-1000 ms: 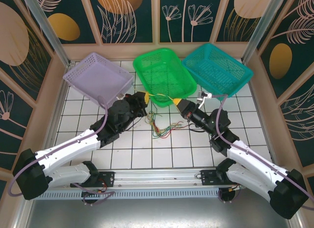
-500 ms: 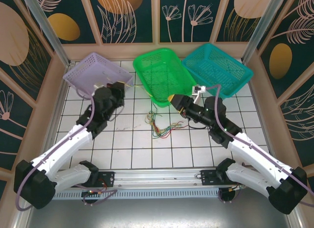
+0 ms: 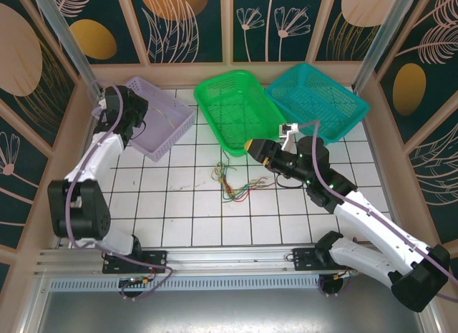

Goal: Untangle the cables

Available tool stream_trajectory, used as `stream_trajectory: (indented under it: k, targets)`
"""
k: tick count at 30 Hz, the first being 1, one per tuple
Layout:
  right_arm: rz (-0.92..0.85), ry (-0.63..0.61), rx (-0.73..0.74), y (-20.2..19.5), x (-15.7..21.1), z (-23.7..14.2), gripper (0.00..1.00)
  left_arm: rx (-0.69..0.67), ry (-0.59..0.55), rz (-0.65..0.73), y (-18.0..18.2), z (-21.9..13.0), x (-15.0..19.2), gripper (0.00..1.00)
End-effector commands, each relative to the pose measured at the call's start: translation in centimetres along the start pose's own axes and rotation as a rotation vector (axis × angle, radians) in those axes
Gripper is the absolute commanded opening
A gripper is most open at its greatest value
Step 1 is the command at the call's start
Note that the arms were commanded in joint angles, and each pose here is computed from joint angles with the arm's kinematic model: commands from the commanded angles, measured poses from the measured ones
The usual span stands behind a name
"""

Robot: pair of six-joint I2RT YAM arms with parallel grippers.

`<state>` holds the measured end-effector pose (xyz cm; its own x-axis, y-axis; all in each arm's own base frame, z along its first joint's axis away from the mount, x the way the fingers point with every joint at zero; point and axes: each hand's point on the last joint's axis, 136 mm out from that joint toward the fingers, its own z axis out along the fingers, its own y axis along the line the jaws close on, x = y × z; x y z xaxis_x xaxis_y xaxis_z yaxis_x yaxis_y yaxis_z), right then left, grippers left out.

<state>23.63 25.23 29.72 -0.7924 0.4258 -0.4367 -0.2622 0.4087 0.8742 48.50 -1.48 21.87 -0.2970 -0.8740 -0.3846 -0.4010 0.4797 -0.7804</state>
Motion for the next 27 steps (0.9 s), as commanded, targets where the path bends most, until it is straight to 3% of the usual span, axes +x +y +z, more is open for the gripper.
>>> stream_trajectory:
  k: [1,4,8,9,15,20,27]
  targets:
    - [-0.022,0.021,0.005,-0.5,0.5,0.2,0.58,-0.043,0.095,0.115,1.6,2.0,0.8,0.00]
    - [-0.019,0.035,0.012,-0.9,0.9,0.4,0.58,-0.095,0.152,0.156,2.9,3.2,1.6,0.35]
    - [-0.020,0.039,0.025,-1.4,1.1,0.5,0.58,-0.103,0.160,0.161,2.8,2.1,1.7,0.64]
    - [-0.020,0.039,0.026,-1.5,1.1,0.5,0.58,-0.101,0.149,0.166,2.7,1.6,1.5,0.67]
    - [-0.017,0.043,0.029,-1.7,1.2,0.8,0.58,-0.153,0.192,0.191,4.5,0.5,2.9,0.67]
    - [-0.023,0.024,0.098,-3.0,1.0,0.5,0.58,-0.049,0.154,0.195,1.3,-4.2,4.2,0.68]
    - [0.096,0.023,0.386,-10.3,2.5,0.0,0.53,0.061,0.255,0.175,-1.8,-10.4,14.4,0.63]
